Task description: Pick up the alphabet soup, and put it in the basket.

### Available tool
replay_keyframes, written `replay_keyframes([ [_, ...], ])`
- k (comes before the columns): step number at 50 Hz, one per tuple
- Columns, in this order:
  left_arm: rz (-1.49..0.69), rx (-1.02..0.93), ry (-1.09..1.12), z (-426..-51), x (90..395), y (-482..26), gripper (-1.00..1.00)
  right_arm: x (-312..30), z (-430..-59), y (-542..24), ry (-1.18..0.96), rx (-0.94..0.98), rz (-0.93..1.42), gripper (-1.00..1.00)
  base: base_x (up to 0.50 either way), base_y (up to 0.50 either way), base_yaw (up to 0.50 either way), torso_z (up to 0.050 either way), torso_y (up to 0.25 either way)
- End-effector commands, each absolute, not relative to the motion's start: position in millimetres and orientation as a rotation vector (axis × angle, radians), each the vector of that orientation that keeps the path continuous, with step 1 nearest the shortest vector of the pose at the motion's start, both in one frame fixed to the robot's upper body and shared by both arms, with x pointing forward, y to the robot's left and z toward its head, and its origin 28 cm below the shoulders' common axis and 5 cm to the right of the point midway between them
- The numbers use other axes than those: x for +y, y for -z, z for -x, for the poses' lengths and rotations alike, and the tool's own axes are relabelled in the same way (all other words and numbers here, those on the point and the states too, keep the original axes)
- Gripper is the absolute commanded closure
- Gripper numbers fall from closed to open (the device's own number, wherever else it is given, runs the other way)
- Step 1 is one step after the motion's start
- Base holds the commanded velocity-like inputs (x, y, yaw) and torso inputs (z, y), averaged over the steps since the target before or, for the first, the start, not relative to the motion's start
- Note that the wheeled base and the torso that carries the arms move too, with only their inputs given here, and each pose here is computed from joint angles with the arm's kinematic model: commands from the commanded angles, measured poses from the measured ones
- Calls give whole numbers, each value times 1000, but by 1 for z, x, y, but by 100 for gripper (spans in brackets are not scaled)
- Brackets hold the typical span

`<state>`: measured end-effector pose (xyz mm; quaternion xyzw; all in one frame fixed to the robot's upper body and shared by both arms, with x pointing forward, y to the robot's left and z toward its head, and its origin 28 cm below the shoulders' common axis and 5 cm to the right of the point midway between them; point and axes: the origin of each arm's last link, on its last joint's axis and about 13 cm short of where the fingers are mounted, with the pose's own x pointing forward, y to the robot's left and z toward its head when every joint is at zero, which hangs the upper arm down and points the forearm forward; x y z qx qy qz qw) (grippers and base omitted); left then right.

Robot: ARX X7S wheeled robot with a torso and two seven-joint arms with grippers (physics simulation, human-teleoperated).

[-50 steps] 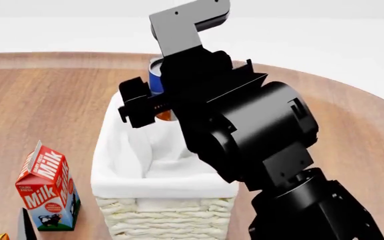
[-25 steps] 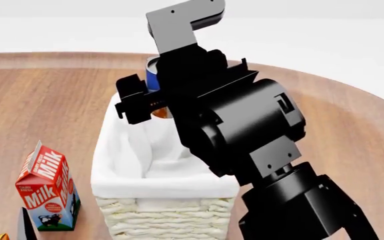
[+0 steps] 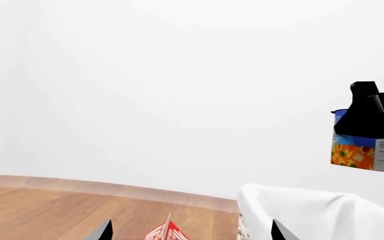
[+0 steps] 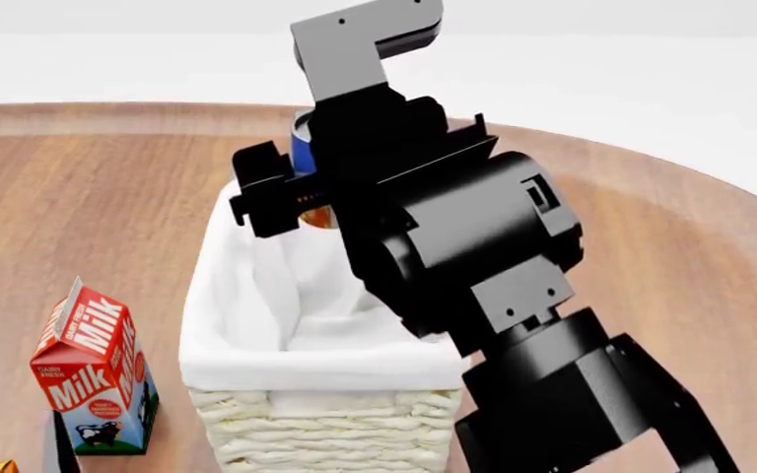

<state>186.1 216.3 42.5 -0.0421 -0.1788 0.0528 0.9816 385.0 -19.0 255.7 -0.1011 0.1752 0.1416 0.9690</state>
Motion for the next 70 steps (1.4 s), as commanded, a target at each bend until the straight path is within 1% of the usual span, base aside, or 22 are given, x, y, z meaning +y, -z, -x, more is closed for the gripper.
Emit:
replay_keyframes([
  [1,83,-359,-100,-186,216,-42,-100,-20,-387,-265,-270,322,222,100,0,0,0,0,0],
  [34,61,-360,-99,-186,214,-42,-100,-19,-389,-260,-263,335,229,100,0,0,0,0,1],
  [50,8,-354,-110,-189,212,-41,-100,-20,-387,-262,-261,332,237,100,0,0,0,1,1],
  [70,12,-367,-112,-187,212,-41,-100,-19,-386,-260,-265,333,242,100,0,0,0,0,-112],
])
